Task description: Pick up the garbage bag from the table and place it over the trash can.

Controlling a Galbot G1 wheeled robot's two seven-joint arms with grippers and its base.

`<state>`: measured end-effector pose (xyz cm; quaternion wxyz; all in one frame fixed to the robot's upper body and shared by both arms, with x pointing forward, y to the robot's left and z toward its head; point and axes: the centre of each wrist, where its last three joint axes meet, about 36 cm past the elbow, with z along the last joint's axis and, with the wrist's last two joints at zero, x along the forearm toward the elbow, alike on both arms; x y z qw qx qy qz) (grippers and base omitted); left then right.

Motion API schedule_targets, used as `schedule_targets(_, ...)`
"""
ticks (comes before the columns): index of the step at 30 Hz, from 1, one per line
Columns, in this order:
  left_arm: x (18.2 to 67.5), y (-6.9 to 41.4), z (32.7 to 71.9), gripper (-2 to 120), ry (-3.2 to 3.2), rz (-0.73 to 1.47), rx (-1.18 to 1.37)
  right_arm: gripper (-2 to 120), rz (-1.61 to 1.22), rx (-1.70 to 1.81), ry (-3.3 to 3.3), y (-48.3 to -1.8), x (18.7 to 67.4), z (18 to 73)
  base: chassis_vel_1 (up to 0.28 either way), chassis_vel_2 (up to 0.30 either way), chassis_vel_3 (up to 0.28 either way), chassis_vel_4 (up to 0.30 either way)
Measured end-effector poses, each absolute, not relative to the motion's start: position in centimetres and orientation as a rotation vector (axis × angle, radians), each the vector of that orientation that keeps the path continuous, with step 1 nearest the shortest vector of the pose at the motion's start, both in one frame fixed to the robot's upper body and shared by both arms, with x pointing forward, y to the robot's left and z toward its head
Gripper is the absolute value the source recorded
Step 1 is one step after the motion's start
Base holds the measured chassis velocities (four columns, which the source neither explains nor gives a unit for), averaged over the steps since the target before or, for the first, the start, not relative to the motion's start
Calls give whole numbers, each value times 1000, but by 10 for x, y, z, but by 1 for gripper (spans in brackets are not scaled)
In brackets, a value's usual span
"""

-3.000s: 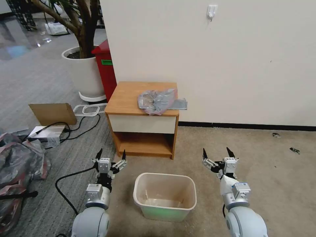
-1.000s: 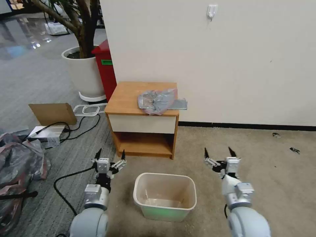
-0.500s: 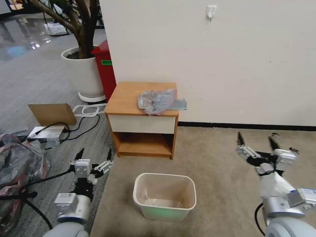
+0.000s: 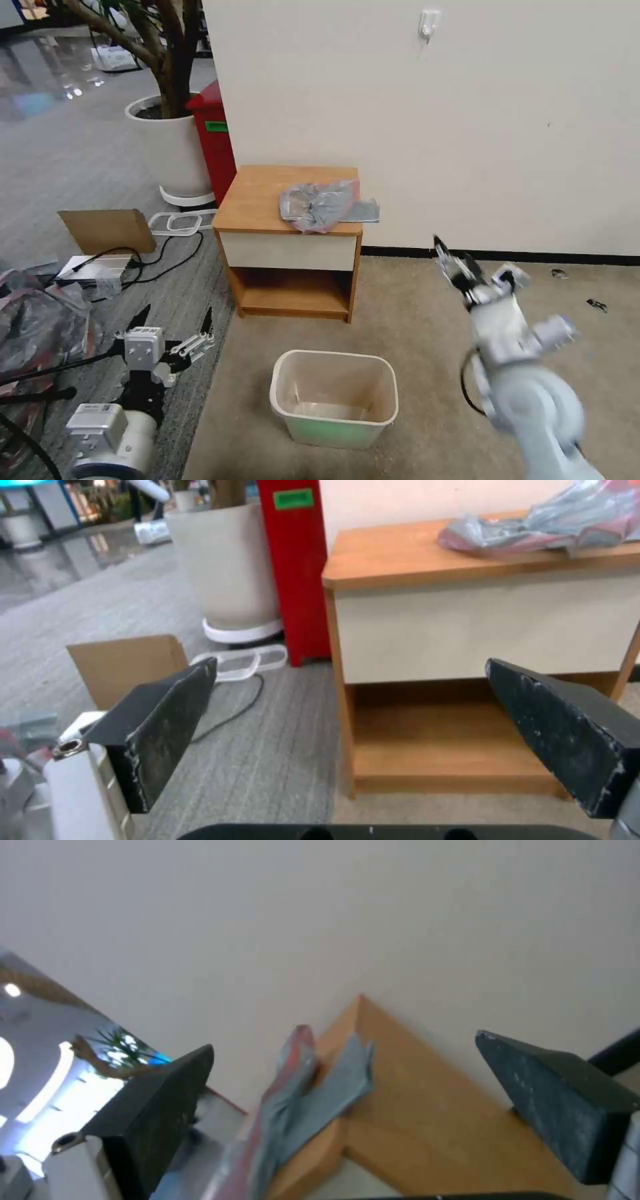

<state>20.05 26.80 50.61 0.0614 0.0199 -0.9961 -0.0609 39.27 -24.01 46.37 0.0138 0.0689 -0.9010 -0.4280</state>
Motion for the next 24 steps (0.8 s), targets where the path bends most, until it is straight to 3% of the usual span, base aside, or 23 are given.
schedule_targets(12, 191, 284, 506, 100, -3027, -175, 68, 100, -1628, 183, -2507, -205, 480, 445, 0, 0, 0, 0)
schedule_targets(24, 189, 291, 507, 100, -3005, -139, 87, 99, -1689, 183, -2408, -180, 531, 435, 0, 0, 0, 0)
